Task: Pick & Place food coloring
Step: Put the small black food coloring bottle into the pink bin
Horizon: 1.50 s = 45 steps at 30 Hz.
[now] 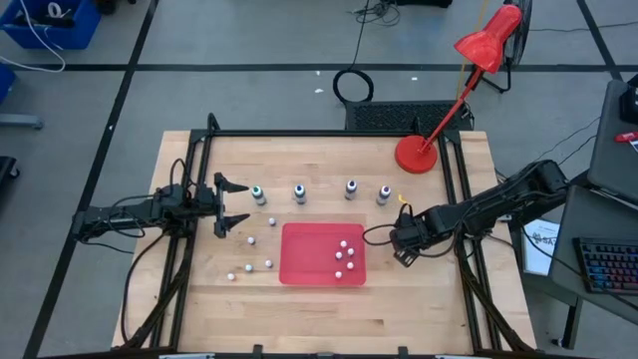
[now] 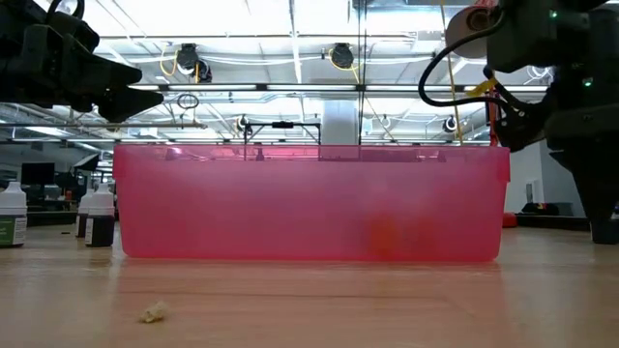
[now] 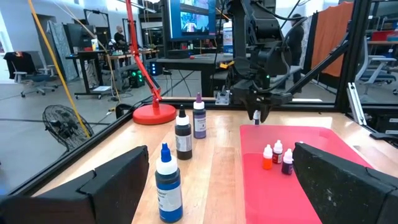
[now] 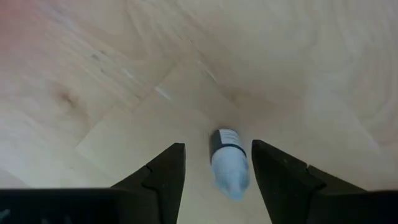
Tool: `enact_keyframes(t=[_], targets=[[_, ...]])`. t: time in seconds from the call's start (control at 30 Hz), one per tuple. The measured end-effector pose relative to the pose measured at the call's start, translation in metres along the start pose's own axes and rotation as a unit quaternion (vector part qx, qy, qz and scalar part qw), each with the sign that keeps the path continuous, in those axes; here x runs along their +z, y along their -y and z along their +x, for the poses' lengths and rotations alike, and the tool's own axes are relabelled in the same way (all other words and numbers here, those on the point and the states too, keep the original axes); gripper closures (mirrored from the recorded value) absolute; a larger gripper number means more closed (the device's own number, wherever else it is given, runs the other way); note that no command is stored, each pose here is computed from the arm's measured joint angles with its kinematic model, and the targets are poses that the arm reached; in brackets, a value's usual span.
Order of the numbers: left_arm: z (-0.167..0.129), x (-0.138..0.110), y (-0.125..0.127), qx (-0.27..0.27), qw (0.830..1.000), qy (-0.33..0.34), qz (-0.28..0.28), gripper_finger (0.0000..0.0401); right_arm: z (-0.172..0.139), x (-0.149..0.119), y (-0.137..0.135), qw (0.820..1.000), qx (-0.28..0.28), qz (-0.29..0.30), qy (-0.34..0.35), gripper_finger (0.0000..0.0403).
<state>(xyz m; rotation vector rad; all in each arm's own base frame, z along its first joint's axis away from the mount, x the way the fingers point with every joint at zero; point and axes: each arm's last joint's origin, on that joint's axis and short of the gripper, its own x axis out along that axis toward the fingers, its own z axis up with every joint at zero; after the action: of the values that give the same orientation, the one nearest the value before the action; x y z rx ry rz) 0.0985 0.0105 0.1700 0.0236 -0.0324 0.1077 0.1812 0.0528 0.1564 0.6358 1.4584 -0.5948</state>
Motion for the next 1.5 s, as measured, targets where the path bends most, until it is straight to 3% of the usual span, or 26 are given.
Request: enact_keyframes(t=[0.37,0.47,0.63,0.87,1.03,1.2,1.33,1.5], targets=[[0.0,0.0,0.0,0.0,1.0,0.0,0.0,0.0009,0.0,-0.001,0.001,1.0,0.0,0.008,-0.011,0.0237],[0.0,0.0,0.0,0.0,1.0,0.0,0.0,0.0009,0.0,-0.001,0.001,1.0,-0.001,0.008,-0.01,0.0262],[0.0,0.0,0.0,0.0,1.0,0.0,0.0,0.0009,0.0,0.001,-0.001,1.0,0.003,-0.011,0.007,0.0348],[0.0,0.0,0.0,0.0,1.0,0.0,0.0,0.0009,-0.01,0.014,-0.019,0.991,0.057,-0.06,0.104,0.0353],[0.0,0.0,0.0,0.0,1.0,0.0,0.0,0.0009,-0.063,0.031,-0.05,0.97,0.119,-0.109,0.183,0.0353],[0.0,0.0,0.0,0.0,1.0,0.0,0.0,0.0009,-0.146,0.043,-0.087,0.919,0.19,-0.18,0.295,0.0353],[0.0,0.0,0.0,0.0,1.0,0.0,0.0,0.0009,-0.196,0.051,-0.119,0.886,0.198,-0.243,0.342,0.0353],[0.0,0.0,0.0,0.0,1.0,0.0,0.0,0.0009,-0.219,0.073,-0.157,0.889,0.141,-0.299,0.317,0.0353]])
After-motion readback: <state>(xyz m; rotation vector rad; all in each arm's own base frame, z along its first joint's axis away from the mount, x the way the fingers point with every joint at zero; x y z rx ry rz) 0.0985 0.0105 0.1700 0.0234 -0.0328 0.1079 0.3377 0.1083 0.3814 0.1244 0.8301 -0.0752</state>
